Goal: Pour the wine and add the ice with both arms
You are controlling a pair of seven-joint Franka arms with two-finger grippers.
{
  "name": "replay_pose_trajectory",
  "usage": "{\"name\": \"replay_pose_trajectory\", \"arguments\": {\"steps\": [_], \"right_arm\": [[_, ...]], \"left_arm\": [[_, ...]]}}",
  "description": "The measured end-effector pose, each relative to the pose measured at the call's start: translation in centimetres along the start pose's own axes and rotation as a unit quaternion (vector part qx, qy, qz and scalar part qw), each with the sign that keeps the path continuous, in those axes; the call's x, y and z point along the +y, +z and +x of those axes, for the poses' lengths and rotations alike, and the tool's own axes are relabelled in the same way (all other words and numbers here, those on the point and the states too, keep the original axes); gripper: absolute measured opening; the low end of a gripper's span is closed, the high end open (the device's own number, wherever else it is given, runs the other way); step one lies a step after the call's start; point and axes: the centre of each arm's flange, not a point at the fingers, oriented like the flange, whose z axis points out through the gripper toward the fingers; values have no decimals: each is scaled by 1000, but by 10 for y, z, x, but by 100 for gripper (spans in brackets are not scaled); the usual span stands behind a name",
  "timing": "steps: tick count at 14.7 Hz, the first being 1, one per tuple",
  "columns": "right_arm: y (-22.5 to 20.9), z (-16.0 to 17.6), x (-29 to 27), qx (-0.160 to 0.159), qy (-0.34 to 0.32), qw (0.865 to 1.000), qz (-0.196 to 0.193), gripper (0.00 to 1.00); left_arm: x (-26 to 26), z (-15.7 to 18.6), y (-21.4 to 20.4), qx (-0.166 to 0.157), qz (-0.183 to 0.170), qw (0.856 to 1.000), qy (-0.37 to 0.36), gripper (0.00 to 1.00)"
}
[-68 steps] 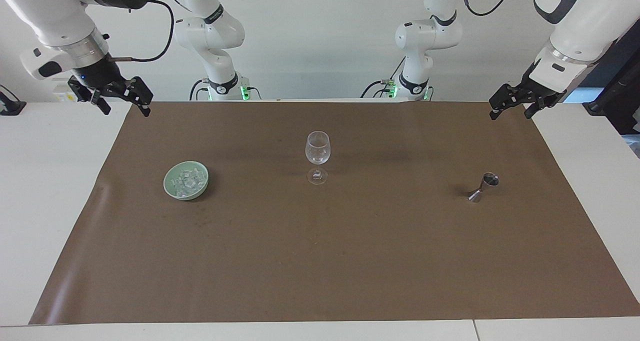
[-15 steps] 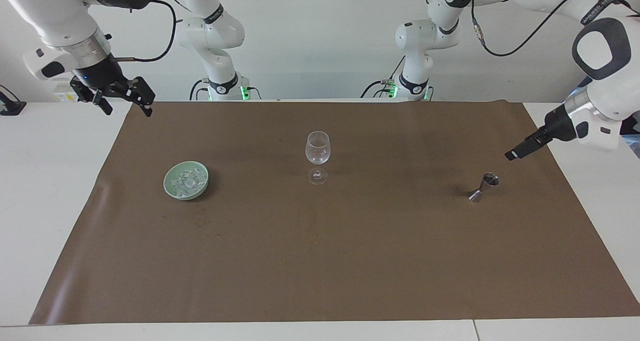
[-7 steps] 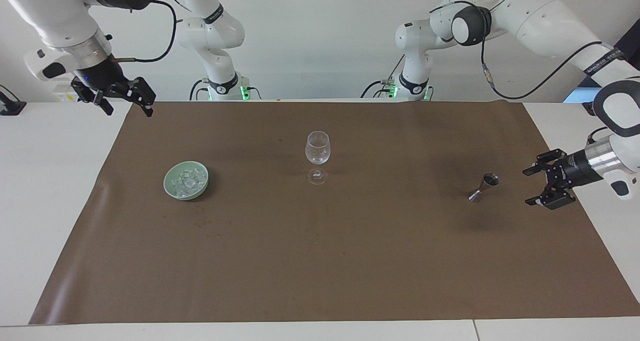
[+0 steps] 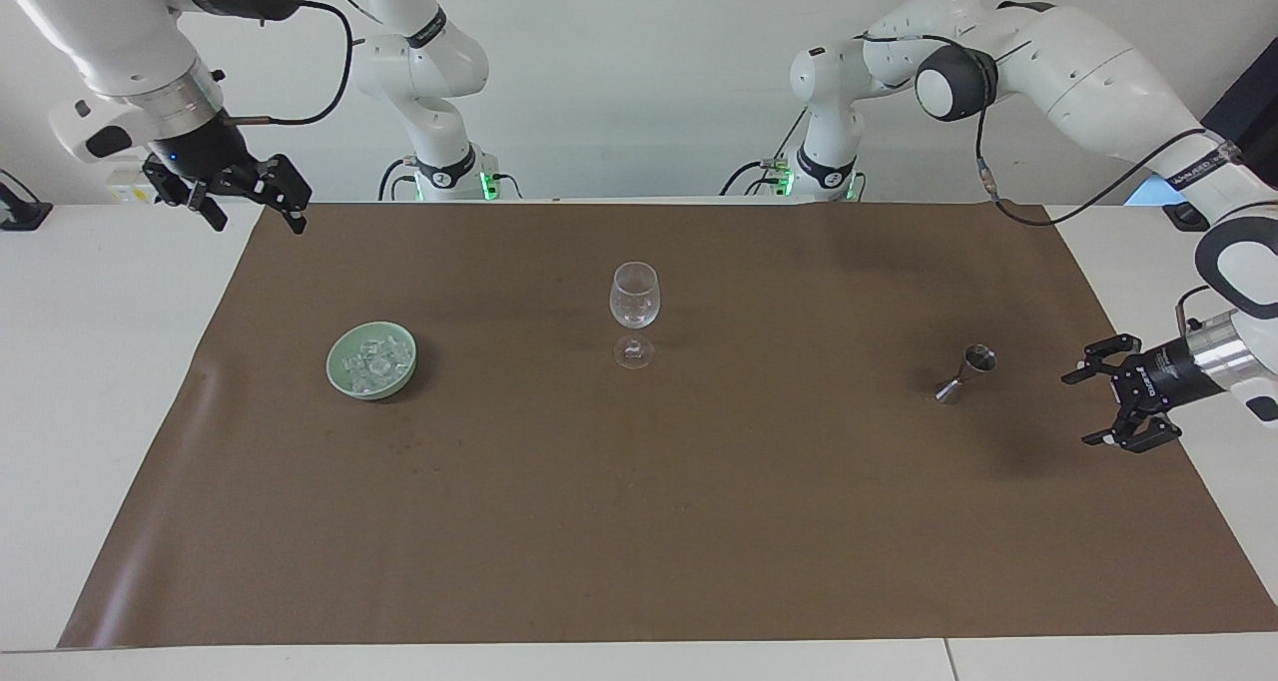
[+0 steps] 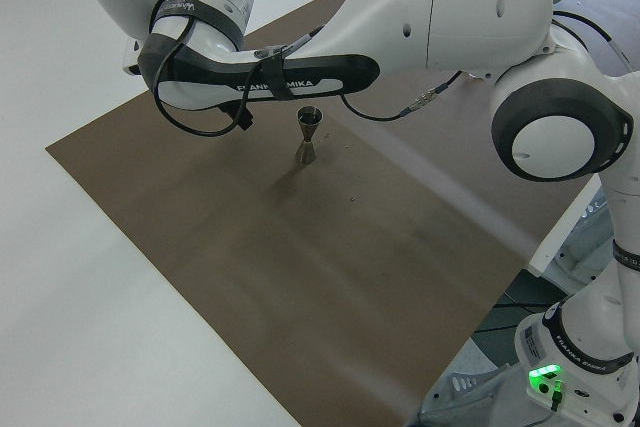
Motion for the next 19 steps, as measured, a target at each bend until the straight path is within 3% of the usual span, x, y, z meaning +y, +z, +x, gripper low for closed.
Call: {"name": "replay_pose_trajectory", "arguments": {"steps": [12, 19], "right_arm": [[0, 0, 0, 0, 0, 1000, 0, 100], [0, 0, 0, 0, 0, 1000, 0, 100]], "left_arm": [[-62, 6, 54, -94, 47, 993, -45, 100], [-106, 14, 91, -186, -28, 974, -125, 100]]}}
